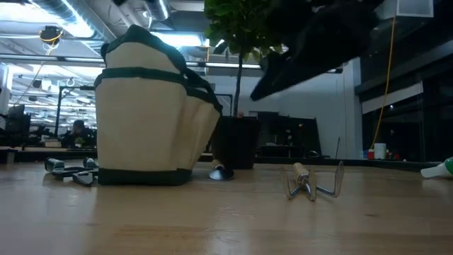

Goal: Pick & Place Garden tools in Gardening bag
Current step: Move the white bag to the center of the table

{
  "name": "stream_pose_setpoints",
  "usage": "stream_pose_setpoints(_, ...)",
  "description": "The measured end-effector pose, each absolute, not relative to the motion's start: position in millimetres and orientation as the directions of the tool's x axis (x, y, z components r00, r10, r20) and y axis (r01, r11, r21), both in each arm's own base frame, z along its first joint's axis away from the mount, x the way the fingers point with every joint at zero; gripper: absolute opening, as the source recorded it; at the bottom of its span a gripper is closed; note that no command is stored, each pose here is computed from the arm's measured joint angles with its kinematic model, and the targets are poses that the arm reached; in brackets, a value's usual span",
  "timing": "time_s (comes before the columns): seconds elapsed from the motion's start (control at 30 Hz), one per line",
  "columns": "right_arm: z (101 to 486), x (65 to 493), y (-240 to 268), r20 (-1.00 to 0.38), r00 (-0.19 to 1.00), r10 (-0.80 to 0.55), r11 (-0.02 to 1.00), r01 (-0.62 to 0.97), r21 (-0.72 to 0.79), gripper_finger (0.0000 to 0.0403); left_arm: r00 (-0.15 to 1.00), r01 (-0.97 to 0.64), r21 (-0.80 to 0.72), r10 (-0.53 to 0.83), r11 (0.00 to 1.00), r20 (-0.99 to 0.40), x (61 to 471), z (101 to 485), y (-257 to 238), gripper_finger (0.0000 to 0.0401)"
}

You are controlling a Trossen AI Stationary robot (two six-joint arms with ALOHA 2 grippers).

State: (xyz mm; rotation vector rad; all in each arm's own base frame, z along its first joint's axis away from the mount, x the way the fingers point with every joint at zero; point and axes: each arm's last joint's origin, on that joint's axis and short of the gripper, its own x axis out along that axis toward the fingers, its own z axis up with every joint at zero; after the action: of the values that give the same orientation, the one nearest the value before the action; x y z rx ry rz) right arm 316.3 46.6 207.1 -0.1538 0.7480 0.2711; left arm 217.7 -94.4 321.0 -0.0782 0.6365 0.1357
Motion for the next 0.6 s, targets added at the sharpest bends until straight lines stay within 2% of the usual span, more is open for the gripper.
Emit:
stream_pose_setpoints(0.2,220,269,39,-0.645,0.753,0.131,0.973,-0.221,-0.060,0.0341,0.735,-0.246,-0.064,0.143,0.967,-0.663,190,319,-95,0.0131)
stream_pose_setpoints(0.4,232,226,35,-0.560,0.821,0.112,0.987,-0.158,-0.034,0.0341,0.682,-0.295,-0.143,0.103,0.945,-0.724,186,286,-109,0.0131)
stream_pose_setpoints(0.5,236,209,35,-0.526,0.841,0.128,0.986,-0.165,-0.023,0.0341,0.697,-0.248,-0.217,0.018,0.944,-0.717,190,269,-121,0.0129)
stream_pose_setpoints(0.6,238,195,36,-0.506,0.851,0.142,0.984,-0.176,-0.020,0.0341,0.714,-0.107,-0.305,-0.140,0.946,-0.686,199,257,-137,0.0129)
